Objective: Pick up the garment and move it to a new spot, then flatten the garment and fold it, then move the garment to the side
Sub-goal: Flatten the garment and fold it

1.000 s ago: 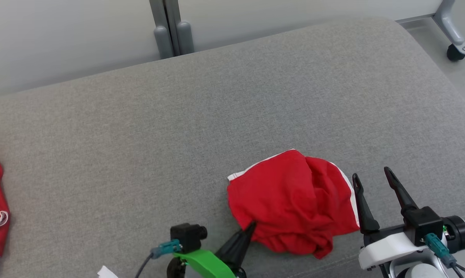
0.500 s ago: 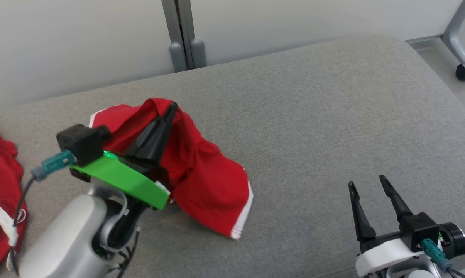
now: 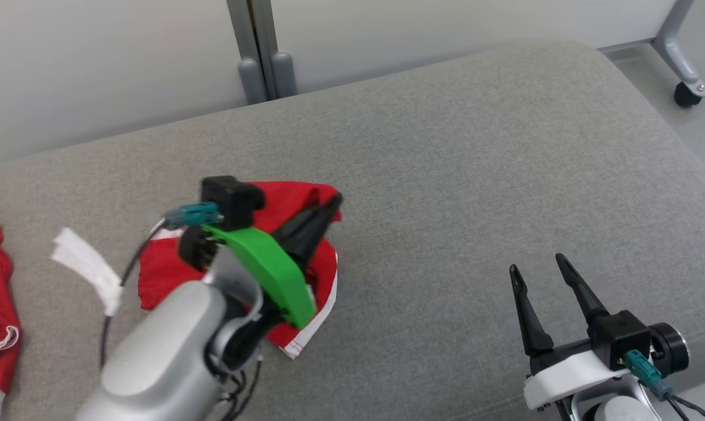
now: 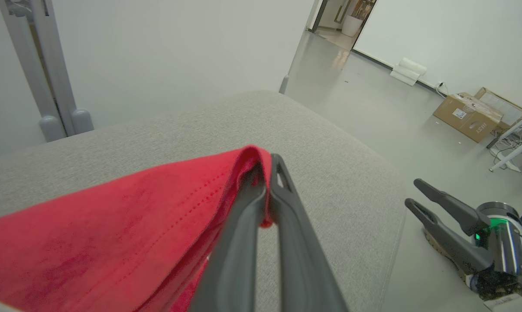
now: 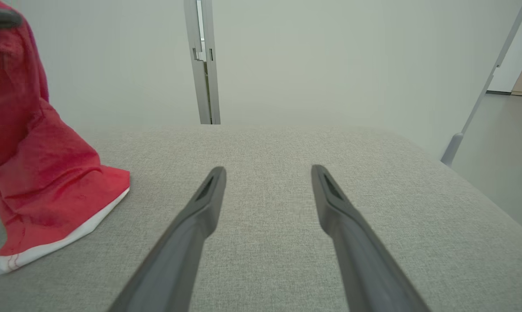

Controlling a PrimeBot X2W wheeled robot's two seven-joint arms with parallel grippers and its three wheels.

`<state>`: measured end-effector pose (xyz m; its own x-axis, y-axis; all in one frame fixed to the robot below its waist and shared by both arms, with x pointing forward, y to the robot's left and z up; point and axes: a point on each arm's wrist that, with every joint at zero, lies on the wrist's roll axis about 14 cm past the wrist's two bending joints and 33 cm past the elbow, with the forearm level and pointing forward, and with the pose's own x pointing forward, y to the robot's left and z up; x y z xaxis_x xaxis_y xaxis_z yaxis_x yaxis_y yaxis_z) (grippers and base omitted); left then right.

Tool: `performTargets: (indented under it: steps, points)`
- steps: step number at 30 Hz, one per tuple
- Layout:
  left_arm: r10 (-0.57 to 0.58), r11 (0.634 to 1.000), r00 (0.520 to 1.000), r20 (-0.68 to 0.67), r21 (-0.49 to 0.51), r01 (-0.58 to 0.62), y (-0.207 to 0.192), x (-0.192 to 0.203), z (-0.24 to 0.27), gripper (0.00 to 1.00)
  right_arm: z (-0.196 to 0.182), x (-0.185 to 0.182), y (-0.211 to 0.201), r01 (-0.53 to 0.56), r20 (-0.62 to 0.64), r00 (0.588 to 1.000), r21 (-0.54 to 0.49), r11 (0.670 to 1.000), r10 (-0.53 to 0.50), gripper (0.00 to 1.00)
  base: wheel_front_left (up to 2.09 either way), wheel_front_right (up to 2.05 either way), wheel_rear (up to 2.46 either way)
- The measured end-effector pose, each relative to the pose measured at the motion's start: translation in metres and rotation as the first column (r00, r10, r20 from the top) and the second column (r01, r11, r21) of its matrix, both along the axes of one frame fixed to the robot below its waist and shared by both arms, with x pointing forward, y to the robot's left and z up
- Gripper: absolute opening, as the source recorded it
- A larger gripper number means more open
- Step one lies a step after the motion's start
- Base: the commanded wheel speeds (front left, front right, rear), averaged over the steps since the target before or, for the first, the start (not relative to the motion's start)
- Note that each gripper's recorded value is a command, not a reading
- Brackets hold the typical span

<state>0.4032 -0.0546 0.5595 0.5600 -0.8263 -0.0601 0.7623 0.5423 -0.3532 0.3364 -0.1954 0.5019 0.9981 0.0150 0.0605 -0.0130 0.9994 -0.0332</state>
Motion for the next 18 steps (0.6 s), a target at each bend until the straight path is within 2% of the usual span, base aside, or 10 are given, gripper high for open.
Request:
performTargets:
  steps: [8,13,14,15,18]
  points:
    - [-0.245,0.969,0.964,-0.098,-0.036,0.243,-0.097,-0.061,-0.032,0.0,-0.003,0.001,-0.014,0.043,-0.013,0.999,-0.001,0.999,-0.043,1.0,0.0,0.0,0.0]
    - [-0.329,0.944,0.936,-0.123,-0.046,0.325,-0.122,-0.09,-0.052,0.0,-0.009,-0.001,-0.021,0.07,-0.035,0.997,0.004,0.998,-0.069,1.0,0.0,0.0,0.0]
    - [-0.333,0.943,0.935,-0.122,-0.063,0.327,-0.124,-0.093,-0.053,0.44,-0.01,-0.001,-0.023,0.075,-0.04,0.996,0.004,0.997,-0.074,1.0,0.0,0.0,0.0]
    - [-0.335,0.942,0.933,-0.129,-0.071,0.328,-0.125,-0.095,-0.057,1.0,-0.012,-0.002,-0.024,0.08,-0.045,0.996,0.004,0.997,-0.079,1.0,0.0,0.0,0.0]
    - [-0.364,0.931,0.913,-0.183,-0.055,0.36,-0.126,-0.112,-0.078,1.0,-0.015,-0.002,-0.027,0.09,-0.055,0.994,0.001,0.996,-0.09,1.0,0.0,0.0,0.0]
